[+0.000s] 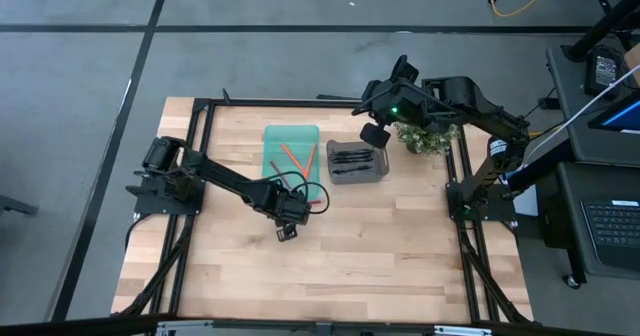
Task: Sort pens & pencils
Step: Put the red pencil into the green bin
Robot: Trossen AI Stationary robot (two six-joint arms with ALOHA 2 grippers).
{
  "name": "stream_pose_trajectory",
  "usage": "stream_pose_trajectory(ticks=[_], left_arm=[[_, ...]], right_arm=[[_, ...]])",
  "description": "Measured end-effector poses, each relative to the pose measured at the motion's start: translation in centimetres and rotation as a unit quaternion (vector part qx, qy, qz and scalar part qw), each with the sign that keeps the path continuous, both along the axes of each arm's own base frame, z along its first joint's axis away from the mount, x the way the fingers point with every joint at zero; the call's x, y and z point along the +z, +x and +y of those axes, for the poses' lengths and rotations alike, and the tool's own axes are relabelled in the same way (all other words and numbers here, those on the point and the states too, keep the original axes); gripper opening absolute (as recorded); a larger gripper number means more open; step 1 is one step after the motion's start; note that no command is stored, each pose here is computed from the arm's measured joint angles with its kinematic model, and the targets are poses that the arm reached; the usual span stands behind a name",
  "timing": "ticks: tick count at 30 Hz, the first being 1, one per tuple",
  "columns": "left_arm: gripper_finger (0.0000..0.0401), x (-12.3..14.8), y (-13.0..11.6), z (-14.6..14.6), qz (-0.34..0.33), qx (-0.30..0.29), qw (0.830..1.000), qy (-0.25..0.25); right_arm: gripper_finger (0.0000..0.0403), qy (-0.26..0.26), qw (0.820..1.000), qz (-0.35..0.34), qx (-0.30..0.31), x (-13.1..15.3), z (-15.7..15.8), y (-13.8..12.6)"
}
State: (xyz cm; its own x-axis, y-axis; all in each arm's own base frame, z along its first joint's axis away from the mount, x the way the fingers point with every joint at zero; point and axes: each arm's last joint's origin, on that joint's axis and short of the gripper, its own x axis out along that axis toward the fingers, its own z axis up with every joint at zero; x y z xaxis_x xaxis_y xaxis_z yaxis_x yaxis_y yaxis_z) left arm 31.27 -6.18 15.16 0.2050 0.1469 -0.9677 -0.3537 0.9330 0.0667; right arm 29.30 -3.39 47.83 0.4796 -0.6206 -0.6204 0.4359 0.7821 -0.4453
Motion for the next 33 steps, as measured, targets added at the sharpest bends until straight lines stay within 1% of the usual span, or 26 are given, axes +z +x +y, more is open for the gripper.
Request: stream_pose_trajectory(ticks=[5, 12, 19, 25, 29, 33], left_arm=[[0.0094, -0.7, 0.2, 0.5, 0.010, 0.006, 1.000, 0.004], [0.0094, -0.7, 0.2, 0.6, 0.009, 0.006, 1.000, 0.017], [0.0094, -0.7, 0.3, 1.1, 0.010, 0.013, 1.000, 0.018], [0.0094, -0.7, 0.4, 1.6, 0.010, 0.015, 1.000, 0.004], [0.0094, -0.7, 0.7, 1.3, 0.000, 0.003, 1.000, -0.024], [0.0094, -1.2, 1.0, 1.1, 0.002, -0.003, 0.999, -0.041]], right_arm=[[0.0078, 0.001, 1.000, 0.000, 0.001, 0.0, 0.0, 0.0], [0.0078, 0.002, 1.000, 0.000, 0.002, 0.0, 0.0, 0.0], [0.0078, 0.003, 1.000, -0.001, 0.002, 0.0, 0.0, 0.0], [0.0078, 0.003, 1.000, -0.001, 0.002, 0.0, 0.0, 0.0], [0.0078, 0.003, 1.000, -0.001, 0.002, 0.0, 0.0, 0.0], [0.0078, 0.004, 1.000, -0.002, 0.001, 0.0, 0.0, 0.0]])
